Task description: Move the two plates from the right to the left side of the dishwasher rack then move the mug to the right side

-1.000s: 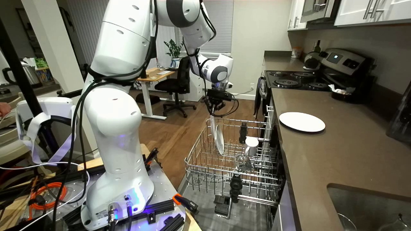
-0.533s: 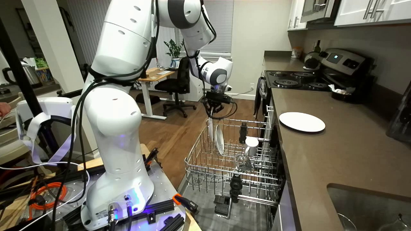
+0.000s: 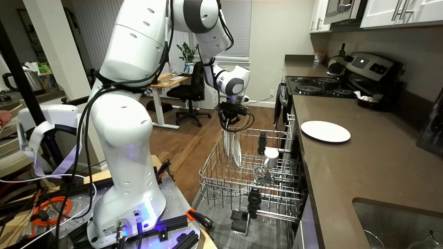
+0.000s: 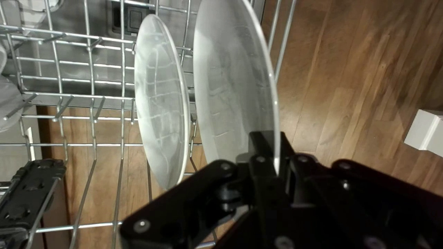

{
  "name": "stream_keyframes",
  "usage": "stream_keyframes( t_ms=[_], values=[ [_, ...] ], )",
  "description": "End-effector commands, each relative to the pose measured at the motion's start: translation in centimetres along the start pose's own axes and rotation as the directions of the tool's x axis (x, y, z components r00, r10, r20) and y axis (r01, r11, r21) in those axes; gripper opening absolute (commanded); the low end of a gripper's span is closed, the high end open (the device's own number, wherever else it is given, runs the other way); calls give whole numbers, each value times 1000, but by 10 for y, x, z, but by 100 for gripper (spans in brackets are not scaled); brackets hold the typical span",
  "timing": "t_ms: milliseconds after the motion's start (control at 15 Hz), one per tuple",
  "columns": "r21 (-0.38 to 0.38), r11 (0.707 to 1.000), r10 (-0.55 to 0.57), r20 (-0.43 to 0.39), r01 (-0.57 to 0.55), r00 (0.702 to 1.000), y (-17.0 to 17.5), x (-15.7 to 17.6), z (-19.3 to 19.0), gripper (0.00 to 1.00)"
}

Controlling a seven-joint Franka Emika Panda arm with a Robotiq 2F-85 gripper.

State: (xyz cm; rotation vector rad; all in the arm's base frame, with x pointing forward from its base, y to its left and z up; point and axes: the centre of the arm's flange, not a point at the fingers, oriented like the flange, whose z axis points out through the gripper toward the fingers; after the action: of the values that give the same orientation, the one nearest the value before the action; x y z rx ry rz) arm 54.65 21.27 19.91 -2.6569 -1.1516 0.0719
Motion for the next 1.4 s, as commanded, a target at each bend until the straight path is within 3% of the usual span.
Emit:
stream_keyframes(
  t_ms=[0, 1333],
  values=[
    [-21, 999, 33, -25, -34, 999, -2, -2, 9, 2],
    [-27, 997, 71, -32, -72, 997, 33, 8, 56, 2]
  ],
)
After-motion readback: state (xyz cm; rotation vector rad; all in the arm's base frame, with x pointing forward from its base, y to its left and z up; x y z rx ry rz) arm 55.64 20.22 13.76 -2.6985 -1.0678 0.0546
